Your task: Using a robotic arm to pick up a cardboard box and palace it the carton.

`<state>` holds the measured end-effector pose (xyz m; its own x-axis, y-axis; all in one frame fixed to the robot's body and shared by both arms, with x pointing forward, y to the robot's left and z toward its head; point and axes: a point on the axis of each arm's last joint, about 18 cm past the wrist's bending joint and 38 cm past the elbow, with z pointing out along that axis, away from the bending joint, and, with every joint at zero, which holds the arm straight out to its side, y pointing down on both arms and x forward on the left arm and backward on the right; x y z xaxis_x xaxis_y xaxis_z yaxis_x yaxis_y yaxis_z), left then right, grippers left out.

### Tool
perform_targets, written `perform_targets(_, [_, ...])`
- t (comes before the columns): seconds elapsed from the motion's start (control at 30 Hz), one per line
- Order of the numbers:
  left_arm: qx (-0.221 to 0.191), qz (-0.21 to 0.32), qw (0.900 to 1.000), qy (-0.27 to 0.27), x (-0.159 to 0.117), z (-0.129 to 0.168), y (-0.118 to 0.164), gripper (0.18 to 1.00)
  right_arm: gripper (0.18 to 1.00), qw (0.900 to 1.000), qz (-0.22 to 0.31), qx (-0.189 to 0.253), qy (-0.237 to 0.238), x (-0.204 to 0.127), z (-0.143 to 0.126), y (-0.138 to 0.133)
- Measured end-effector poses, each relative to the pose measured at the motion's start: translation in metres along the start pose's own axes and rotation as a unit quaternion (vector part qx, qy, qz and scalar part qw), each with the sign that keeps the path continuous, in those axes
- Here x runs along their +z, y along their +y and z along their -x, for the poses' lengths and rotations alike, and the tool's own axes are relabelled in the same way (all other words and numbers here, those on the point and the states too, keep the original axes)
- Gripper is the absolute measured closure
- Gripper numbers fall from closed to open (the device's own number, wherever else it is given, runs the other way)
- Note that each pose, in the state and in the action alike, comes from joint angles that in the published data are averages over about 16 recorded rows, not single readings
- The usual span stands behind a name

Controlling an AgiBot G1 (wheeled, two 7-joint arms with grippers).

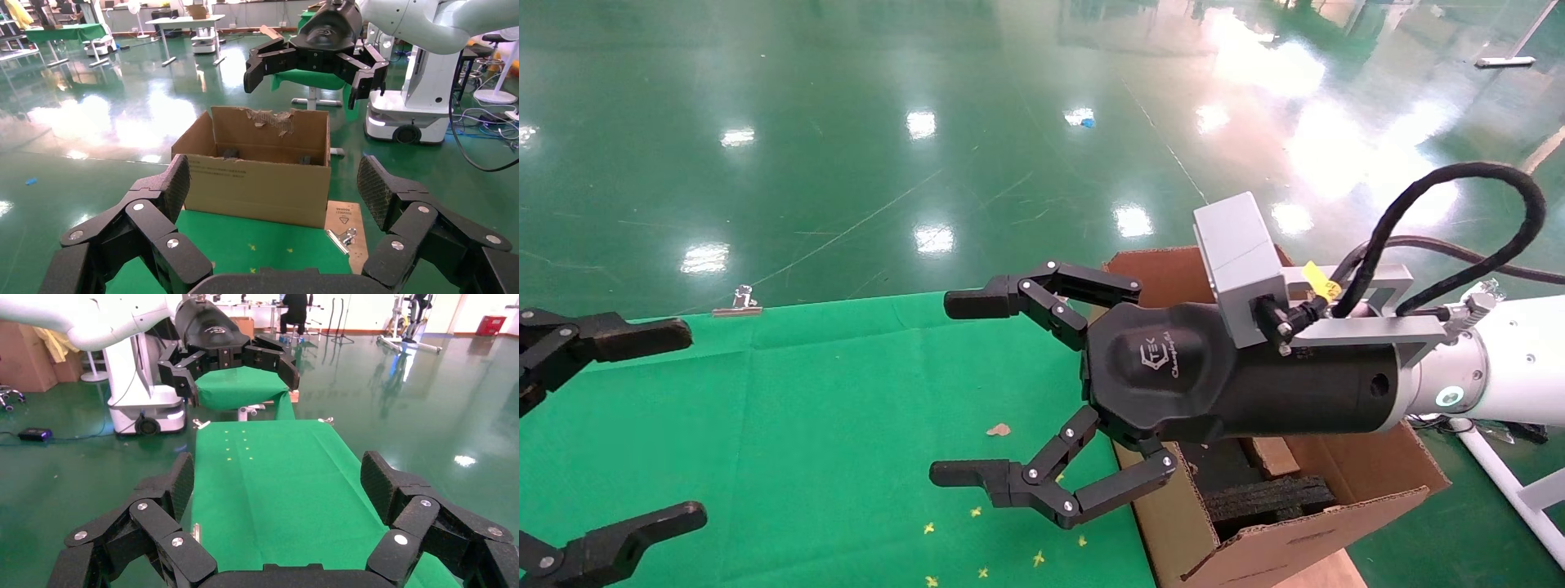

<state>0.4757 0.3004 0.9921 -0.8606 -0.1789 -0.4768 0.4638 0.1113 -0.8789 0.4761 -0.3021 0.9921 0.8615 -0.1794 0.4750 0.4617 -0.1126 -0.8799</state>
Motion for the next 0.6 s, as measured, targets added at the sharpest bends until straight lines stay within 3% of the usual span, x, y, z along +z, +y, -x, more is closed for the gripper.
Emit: perform_targets(0.6, [0.000, 0.000, 1.0000, 0.000, 0.0000, 0.0000, 0.0000, 0.184, 0.178, 1.000, 0.000, 0.000, 0.000, 0.0000, -0.0001, 0.0000])
